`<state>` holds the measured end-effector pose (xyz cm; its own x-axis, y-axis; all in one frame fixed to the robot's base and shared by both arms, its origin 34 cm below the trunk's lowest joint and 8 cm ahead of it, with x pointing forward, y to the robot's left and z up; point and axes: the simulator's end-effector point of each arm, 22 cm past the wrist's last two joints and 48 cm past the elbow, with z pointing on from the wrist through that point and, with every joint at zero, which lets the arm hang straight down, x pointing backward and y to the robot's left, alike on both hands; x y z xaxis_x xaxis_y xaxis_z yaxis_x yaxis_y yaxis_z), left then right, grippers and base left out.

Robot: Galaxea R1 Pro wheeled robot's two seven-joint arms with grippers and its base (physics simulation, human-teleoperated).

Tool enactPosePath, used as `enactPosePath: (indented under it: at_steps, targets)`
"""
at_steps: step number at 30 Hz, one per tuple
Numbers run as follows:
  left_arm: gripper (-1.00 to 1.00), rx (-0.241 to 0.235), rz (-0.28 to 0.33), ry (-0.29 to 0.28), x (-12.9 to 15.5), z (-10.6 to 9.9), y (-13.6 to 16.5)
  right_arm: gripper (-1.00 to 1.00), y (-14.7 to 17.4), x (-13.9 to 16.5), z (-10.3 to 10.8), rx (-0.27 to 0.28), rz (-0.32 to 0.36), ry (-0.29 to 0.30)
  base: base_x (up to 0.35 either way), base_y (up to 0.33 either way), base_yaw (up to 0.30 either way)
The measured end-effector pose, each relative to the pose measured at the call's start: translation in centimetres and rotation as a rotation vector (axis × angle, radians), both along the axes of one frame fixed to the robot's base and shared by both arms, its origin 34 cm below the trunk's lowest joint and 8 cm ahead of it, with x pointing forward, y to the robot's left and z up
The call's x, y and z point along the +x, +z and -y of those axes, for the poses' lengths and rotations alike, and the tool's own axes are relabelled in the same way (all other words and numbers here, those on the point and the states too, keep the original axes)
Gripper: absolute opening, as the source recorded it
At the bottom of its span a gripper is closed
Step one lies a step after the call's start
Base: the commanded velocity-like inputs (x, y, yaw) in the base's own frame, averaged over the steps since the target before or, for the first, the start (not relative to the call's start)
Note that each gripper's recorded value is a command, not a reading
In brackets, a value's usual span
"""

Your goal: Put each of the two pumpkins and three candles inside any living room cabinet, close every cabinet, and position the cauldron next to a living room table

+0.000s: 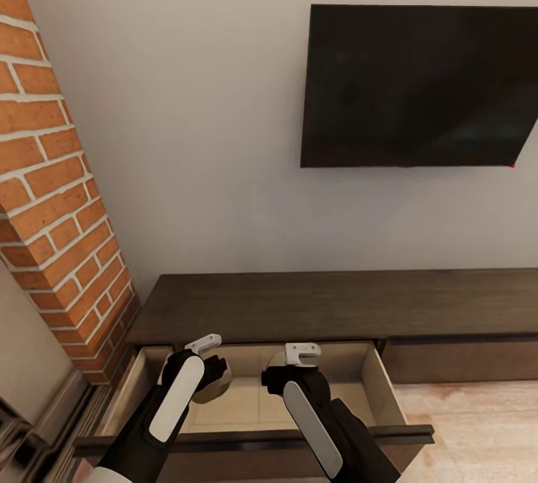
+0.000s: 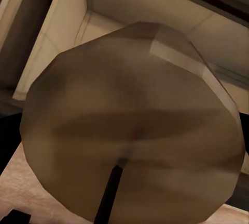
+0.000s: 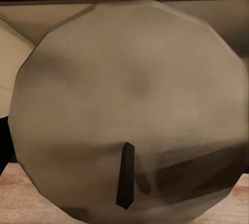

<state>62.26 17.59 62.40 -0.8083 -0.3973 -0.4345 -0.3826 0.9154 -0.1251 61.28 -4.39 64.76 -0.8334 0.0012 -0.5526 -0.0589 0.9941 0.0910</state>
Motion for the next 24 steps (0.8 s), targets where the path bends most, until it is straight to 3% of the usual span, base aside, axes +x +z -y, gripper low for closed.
enactPosePath:
  at_steps: [24]
  targets:
    - [-1.00, -0.008, 0.002, 0.002, -0.7, 0.2, -4.7, -1.00, -4.8, -0.7, 0.1, -0.001, 0.000, -0.001, 0.000, 0.000, 0.000]
